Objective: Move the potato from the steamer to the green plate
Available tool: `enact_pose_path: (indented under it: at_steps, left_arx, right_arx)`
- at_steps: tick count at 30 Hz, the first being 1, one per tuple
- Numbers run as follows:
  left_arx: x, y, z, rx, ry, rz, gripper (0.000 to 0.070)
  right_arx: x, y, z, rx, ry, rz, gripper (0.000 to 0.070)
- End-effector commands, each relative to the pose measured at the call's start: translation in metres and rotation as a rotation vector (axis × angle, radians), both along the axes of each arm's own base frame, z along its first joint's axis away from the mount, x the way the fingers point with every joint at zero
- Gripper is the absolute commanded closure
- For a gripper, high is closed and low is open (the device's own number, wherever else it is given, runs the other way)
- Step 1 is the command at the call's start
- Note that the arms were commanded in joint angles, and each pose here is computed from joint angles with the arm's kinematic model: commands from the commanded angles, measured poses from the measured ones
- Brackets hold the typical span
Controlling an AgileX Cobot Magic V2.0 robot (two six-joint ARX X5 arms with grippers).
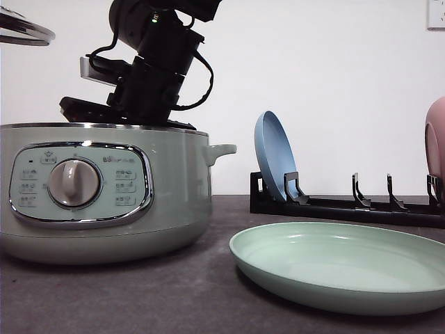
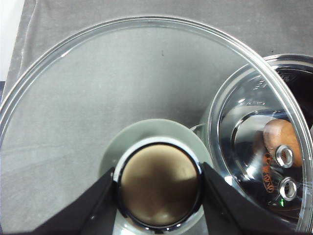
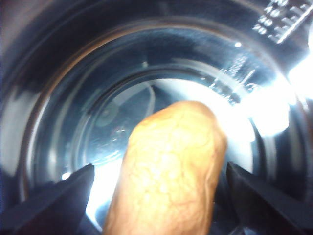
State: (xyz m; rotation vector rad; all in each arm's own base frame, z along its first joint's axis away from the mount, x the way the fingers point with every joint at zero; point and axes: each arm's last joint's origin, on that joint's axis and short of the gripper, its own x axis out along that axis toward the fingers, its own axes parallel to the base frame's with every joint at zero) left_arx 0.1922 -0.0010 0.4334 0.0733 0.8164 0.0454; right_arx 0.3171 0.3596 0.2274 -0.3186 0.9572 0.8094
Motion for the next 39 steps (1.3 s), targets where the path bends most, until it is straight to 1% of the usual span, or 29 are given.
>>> enact_pose_path:
  at_steps: [1,3,4,8,11,14,18,24,30,34,37,39]
  left_arx:
    - [-0.002,0.0,0.012,0.001,-0.077,0.005,0.0691]
    - [-0.002,0.0,0.012,0.002,-0.077,0.005,0.0691]
    - [-0.002,0.0,0.012,0.002,-0.077,0.005,0.0691]
    - [-0.002,0.0,0.012,0.001,-0.077,0.005,0.0691]
    - [-0.002,0.0,0.012,0.001,-0.077,0.005,0.0691]
    - [-0.002,0.0,0.012,0.001,-0.077,0.005,0.0691]
    - [-0.002,0.0,0.012,0.001,-0.078,0.005,0.0691]
    - [-0.002,0.0,0.012,0.001,-0.079,0.004,0.0691]
    - [-0.002,0.0,0.012,0.0,-0.08,0.001,0.0691]
    - [-0.002,-0.001,0.012,-0.006,-0.081,-0.006,0.0691]
    - [-0.002,-0.001,0.012,-0.011,-0.081,-0.011,0.0691]
    - [-0.002,-0.001,0.012,-0.012,-0.082,-0.012,0.0691]
  right_arx:
    - [0.001,0.008,-0.004,-0.001,-0.006,0.01,0.0335]
    - [0.001,0.007,-0.004,-0.002,-0.004,0.009,0.0425]
    - [0.001,0.007,-0.004,-0.003,-0.004,0.009,0.0453]
    - [0.0,0.007,-0.001,0.003,-0.009,0.01,0.0456]
    - [-0.002,0.005,0.01,0.02,-0.025,0.01,0.0456]
    - [-0.005,0.0,0.029,0.049,-0.055,0.012,0.0456]
    - [-0.012,-0.012,0.065,0.101,-0.111,0.016,0.0456]
    - [-0.031,-0.046,0.126,0.164,-0.183,0.005,0.0456]
    - [-0.054,-0.091,0.172,0.17,-0.206,-0.021,0.0456]
    - [-0.065,-0.119,0.187,0.154,-0.197,-0.056,0.0456]
    - [-0.072,-0.139,0.186,0.144,-0.192,-0.082,0.0456]
    - [-0.078,-0.152,0.179,0.142,-0.192,-0.101,0.0456]
